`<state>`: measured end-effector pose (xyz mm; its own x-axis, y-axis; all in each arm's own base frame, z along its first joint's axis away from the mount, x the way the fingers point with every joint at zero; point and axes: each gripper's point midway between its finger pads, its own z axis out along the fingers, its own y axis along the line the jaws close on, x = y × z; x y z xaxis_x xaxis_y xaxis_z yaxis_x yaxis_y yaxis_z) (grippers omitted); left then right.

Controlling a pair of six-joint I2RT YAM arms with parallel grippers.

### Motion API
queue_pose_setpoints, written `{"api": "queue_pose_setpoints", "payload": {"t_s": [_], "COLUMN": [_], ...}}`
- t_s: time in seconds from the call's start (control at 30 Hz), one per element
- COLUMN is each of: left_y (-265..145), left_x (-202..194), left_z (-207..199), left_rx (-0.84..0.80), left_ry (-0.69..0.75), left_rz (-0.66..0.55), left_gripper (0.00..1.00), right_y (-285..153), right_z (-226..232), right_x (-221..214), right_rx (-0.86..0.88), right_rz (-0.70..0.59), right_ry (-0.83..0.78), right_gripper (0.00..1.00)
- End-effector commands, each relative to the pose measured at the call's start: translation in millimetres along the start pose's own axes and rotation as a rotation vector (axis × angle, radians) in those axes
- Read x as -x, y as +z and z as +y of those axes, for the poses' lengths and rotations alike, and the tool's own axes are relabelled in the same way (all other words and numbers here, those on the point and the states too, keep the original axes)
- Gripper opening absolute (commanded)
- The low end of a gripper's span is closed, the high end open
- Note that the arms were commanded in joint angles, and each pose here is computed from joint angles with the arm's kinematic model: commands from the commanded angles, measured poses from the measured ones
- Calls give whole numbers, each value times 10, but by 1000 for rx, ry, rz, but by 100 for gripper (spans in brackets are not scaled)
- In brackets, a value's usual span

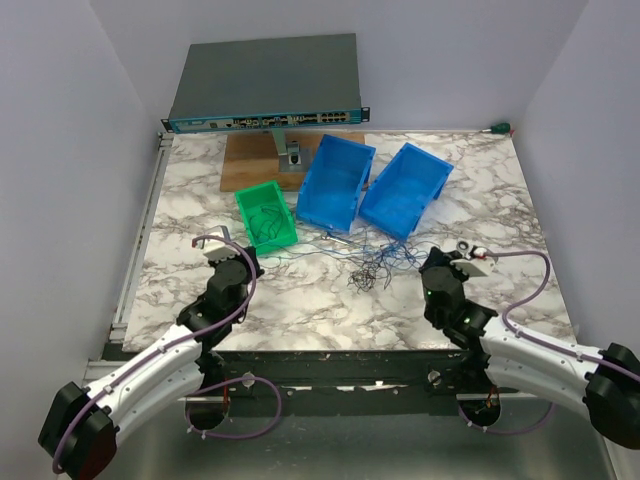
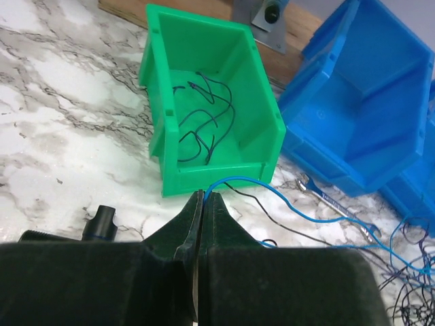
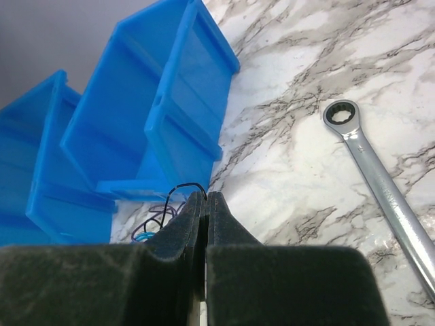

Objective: Untangle the cables

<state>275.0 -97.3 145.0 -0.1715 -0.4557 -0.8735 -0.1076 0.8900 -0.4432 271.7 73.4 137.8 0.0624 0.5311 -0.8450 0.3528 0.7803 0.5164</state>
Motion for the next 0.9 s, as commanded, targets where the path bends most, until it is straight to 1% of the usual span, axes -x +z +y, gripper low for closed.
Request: {"api": "queue_pose_setpoints", "payload": {"t_s": [0.0,0.07,0.13,0.2,0.27,0.37,0.43,0.53,0.6,0.63,0.73,0.77,0.8,0.87], "left_y": [-20,-73,-124,-153,-164,-177,-211,-237,-239,-236,-212,-203,-198,-203], "left_x": [22,-28,-61,-93,-134,-173,-180,-200,-227,-245,-295,-313,-313,-302], "left_z": [-300,-524,-685,-785,-846,-913,-972,-1020,-1054,-1075,-1109,-1106,-1107,-1113], "left_rx": [-156,-298,-394,-452,-488,-523,-561,-598,-614,-622,-626,-620,-617,-621], "left_ry": [81,137,159,171,183,197,201,206,214,220,232,233,233,231], "left_rz": [25,45,63,77,93,117,120,122,137,148,181,191,193,189], "left_gripper": [0,0,0,0,0,0,0,0,0,0,0,0,0,0], "right_y": [11,6,-32,-112,-188,-229,-248,-250,-298,-329,-360,-364,-366,-361], "right_z": [10,92,279,483,617,708,733,734,808,844,880,892,900,897], "right_x": [-16,-60,-146,-258,-353,-399,-432,-441,-463,-484,-498,-495,-495,-502], "right_rx": [-11,36,149,287,388,446,466,466,517,550,579,585,589,585], "right_rz": [4,24,73,135,177,192,208,211,224,233,239,237,236,241], "right_ry": [-34,-49,-93,-177,-205,-205,-231,-217,-224,-248,-244,-240,-245,-259], "right_gripper": [1,1,1,1,1,1,1,4,11,13,13,15,22,49]}}
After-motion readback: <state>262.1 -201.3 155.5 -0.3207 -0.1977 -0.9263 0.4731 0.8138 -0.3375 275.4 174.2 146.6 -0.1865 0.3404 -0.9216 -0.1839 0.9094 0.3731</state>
